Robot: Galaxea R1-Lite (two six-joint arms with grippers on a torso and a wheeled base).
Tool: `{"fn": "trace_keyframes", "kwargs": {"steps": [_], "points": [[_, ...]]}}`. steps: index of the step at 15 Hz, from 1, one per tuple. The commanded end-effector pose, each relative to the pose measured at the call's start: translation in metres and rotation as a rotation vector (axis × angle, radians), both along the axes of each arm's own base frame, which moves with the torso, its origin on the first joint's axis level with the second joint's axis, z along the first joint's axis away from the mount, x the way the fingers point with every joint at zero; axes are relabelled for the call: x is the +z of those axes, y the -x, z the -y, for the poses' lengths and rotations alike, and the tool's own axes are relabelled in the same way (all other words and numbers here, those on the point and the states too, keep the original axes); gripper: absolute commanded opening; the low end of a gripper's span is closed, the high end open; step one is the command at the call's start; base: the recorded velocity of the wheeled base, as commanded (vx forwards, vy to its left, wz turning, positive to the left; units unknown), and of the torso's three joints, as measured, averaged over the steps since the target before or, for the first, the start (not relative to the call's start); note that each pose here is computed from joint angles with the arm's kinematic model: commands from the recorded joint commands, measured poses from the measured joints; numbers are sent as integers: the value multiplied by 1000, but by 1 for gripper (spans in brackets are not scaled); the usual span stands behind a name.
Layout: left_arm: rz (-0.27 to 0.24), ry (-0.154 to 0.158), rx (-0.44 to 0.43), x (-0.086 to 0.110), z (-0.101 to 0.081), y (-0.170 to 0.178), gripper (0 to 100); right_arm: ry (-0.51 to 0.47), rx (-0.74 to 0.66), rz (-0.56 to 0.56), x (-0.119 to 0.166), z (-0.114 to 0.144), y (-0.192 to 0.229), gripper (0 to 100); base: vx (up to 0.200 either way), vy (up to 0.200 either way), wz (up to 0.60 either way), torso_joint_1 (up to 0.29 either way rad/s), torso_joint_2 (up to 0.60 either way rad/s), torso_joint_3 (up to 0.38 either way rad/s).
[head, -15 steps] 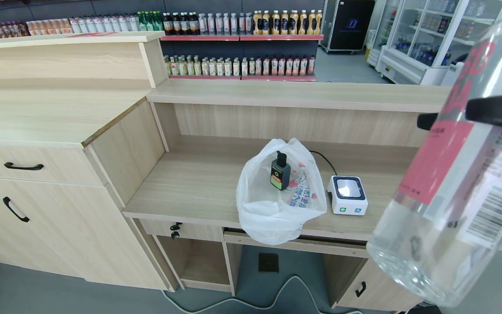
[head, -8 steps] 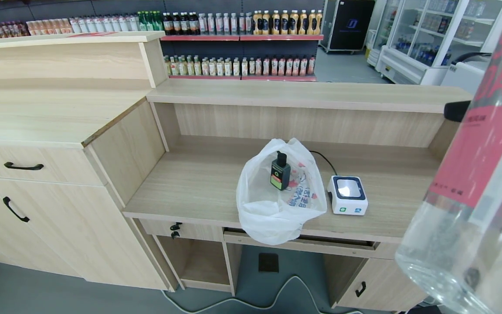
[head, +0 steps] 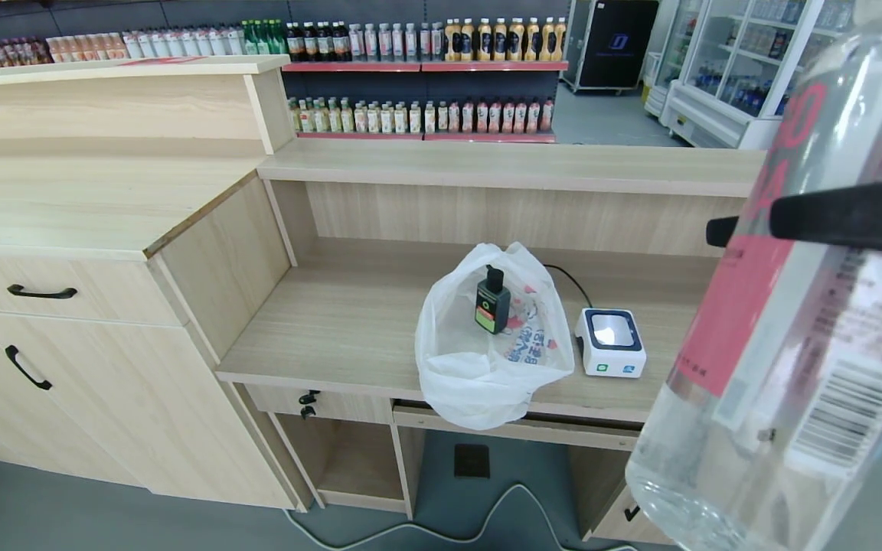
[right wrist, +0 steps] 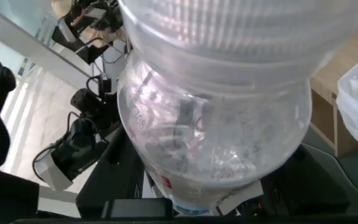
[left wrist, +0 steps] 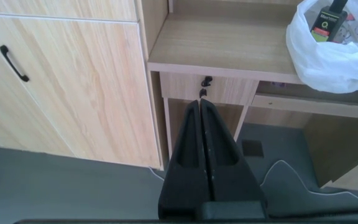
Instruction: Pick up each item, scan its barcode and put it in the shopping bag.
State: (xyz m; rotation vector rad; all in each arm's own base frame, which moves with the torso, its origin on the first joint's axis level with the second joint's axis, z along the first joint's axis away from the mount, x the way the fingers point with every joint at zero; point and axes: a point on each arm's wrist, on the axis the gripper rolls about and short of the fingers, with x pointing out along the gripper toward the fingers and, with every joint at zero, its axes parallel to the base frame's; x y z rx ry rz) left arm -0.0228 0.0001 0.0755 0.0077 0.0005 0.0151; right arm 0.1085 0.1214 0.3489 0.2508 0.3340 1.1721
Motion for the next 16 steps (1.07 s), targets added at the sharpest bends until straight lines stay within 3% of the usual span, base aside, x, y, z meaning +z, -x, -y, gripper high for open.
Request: {"fn": "trace_keyframes", "kwargs": {"steps": [1,6,16], "points": [[0,0,0,0,0,0,0,24,-29,-10,-7,0,-4,0,0,0,0,0,0,0],[0,0,0,0,0,0,0,80,-116,12,-20,5,-4,0,0,0,0,0,0,0],[0,0,0,0,0,0,0,70,-115,19,-18,7,-2,0,0,0,0,0,0,0]]}}
